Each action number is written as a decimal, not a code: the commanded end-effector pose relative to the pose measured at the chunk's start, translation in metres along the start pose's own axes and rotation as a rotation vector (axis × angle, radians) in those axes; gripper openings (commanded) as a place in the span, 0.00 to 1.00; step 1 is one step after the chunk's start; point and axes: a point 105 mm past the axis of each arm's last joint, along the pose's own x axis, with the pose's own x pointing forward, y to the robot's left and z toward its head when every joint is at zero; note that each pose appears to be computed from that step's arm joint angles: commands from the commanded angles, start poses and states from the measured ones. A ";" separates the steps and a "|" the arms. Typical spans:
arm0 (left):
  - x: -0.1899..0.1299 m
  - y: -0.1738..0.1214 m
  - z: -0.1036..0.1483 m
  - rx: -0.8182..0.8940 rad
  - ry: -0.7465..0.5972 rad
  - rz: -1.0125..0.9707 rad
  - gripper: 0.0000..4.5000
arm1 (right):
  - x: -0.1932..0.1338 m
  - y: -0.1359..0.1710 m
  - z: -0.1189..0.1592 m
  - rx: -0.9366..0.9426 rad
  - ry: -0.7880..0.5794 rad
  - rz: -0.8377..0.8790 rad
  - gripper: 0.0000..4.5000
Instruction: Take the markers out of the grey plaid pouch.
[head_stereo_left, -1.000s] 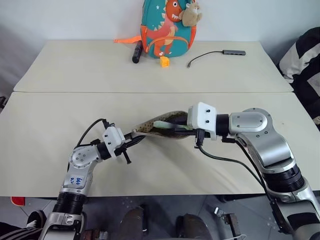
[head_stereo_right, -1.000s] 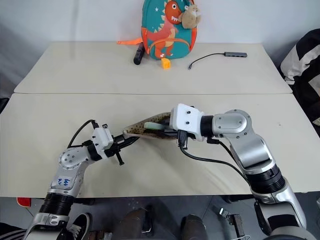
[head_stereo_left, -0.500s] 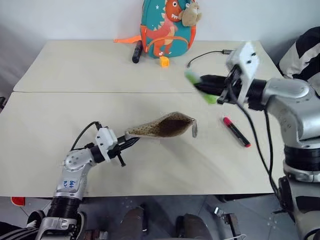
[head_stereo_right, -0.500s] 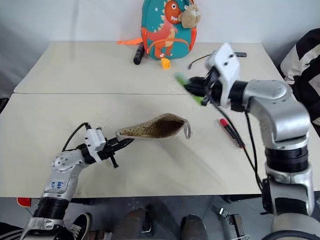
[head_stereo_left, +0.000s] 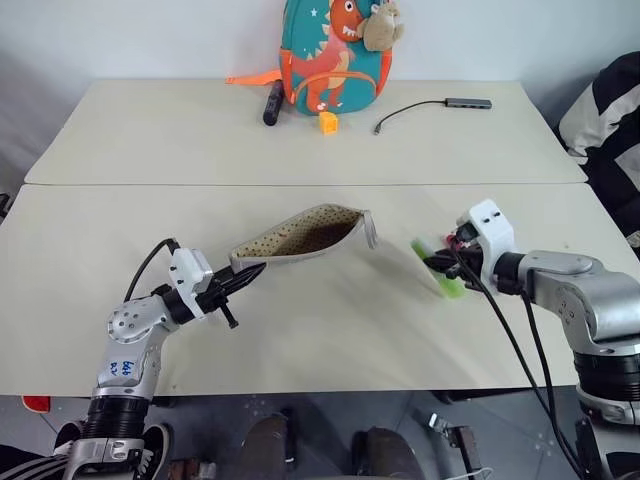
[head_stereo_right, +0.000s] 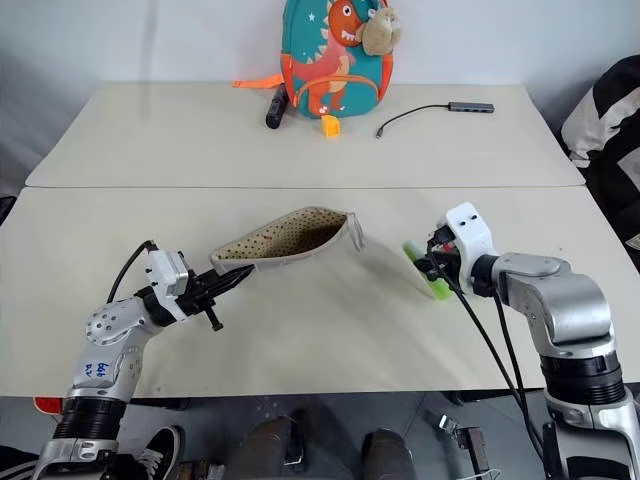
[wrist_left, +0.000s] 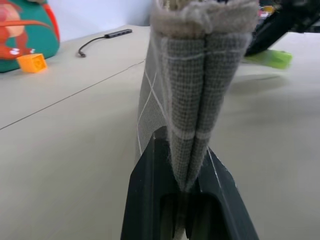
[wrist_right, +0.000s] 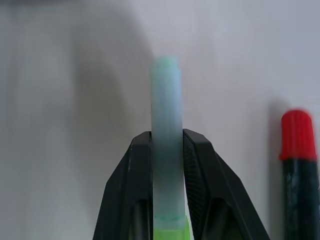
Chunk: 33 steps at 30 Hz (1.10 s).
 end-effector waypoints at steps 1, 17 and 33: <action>0.003 -0.001 0.014 0.041 -0.046 -0.007 0.00 | -0.001 0.000 -0.004 0.048 -0.007 -0.019 0.10; -0.011 0.009 0.035 -0.151 -0.064 -0.038 0.00 | -0.010 -0.002 0.065 -0.200 -0.327 -0.015 0.86; -0.068 0.061 0.033 -0.729 0.020 0.138 0.00 | 0.000 0.042 0.073 -0.354 -0.515 0.123 0.86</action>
